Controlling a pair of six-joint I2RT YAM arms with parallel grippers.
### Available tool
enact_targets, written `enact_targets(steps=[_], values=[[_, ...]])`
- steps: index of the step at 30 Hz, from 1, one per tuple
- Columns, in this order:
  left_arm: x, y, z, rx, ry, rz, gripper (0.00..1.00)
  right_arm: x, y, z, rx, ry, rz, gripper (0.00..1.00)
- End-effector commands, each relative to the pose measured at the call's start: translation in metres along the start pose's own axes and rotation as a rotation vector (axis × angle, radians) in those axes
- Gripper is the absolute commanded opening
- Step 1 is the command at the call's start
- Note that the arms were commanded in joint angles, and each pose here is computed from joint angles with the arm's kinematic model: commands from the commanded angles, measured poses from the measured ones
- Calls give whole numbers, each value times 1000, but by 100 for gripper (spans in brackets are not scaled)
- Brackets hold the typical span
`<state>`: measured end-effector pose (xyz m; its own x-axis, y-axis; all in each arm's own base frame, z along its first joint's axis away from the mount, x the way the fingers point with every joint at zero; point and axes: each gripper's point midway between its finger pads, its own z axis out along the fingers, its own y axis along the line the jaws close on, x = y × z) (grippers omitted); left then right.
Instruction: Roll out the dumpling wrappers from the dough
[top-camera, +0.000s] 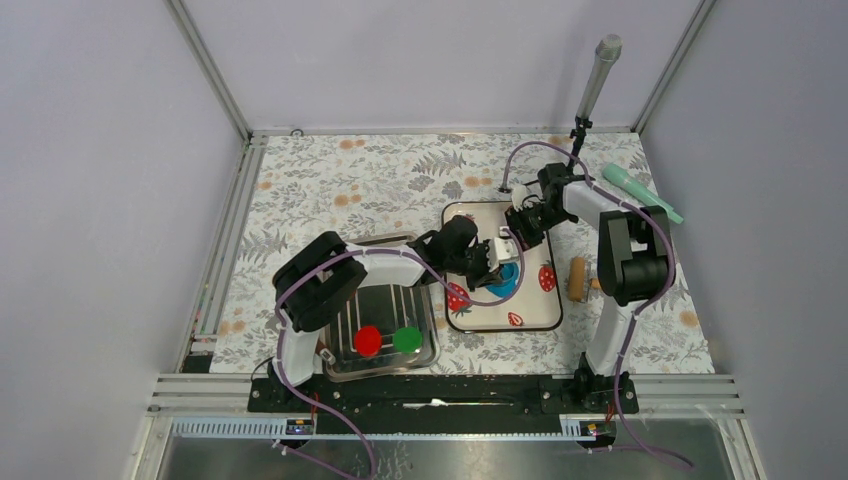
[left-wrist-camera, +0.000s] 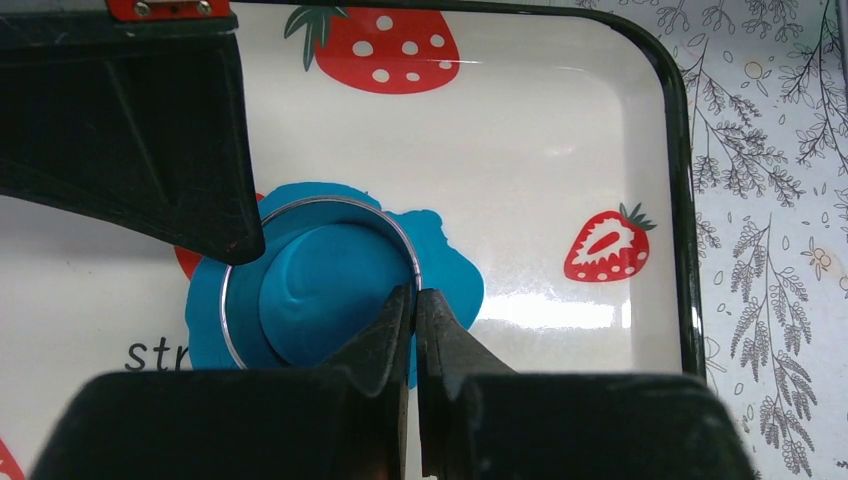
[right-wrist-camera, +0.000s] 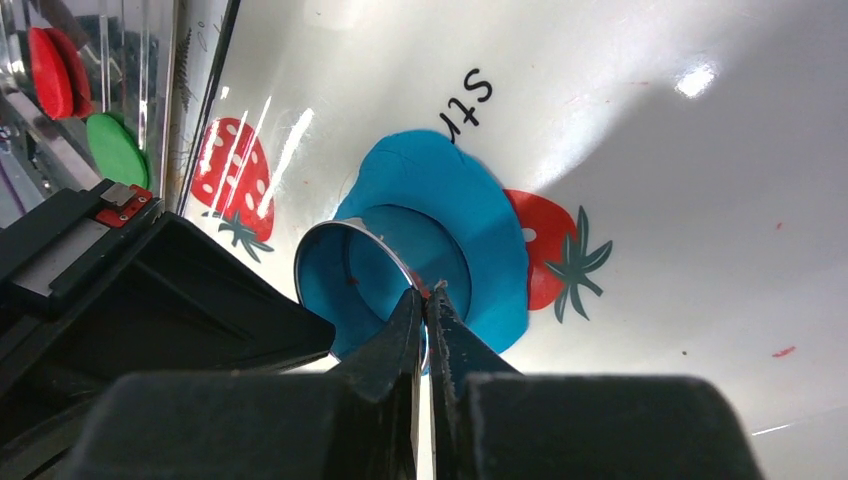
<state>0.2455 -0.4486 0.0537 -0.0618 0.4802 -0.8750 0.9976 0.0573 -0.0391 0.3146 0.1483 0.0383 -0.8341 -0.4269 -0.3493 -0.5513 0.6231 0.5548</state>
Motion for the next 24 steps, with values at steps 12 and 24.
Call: enact_targets(steps=[12, 24], values=[[74, -6, -19, -30, 147, -100, 0, 64, -19, 6, 178, 148, 55, 0], [92, 22, -38, -113, 176, -184, 0, 95, -5, -2, 195, 196, 99, 0]])
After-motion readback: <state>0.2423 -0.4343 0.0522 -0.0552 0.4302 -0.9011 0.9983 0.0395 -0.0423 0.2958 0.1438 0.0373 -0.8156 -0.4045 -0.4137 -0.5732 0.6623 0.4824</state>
